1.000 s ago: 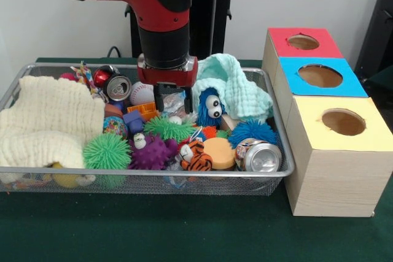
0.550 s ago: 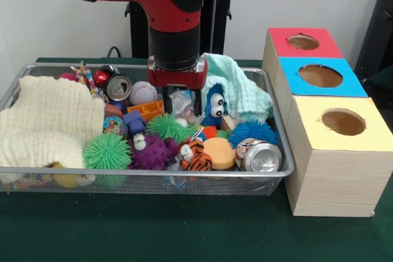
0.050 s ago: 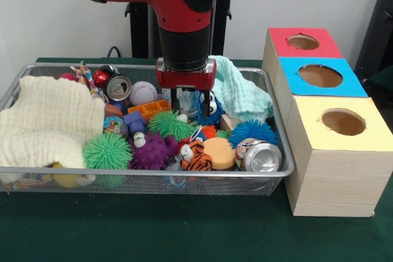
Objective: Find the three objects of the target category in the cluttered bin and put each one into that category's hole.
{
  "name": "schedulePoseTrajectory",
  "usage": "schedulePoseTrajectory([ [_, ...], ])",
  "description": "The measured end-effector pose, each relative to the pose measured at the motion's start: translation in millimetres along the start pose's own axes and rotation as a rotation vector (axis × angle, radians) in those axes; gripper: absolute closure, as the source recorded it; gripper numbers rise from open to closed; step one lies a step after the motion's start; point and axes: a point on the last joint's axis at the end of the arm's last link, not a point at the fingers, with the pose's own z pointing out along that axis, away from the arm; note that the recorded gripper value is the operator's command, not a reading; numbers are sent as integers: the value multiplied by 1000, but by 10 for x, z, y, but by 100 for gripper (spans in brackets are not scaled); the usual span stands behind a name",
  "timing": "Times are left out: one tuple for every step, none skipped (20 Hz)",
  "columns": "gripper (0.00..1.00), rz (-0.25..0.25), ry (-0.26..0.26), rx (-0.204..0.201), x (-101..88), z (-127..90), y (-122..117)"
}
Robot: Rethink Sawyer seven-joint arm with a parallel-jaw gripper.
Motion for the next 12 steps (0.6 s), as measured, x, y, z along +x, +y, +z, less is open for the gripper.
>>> schedulePoseTrajectory([
  [0, 0, 0, 0, 2, 6, 0],
  [0, 0, 1, -1, 5, 10, 2],
  [0, 0, 3, -1, 10, 19, 3],
  [0, 0, 4, -2, 14, 24, 4],
  [0, 0, 6, -2, 20, 33, 5],
  [0, 1, 6, -2, 23, 37, 5],
  [0, 1, 7, -3, 27, 39, 6],
  [0, 1, 8, -3, 29, 40, 6],
  [0, 2, 9, -4, 31, 40, 7],
  [0, 3, 10, -4, 36, 40, 10],
  [0, 4, 11, -5, 40, 41, 12],
  [0, 5, 12, -5, 46, 41, 12],
])
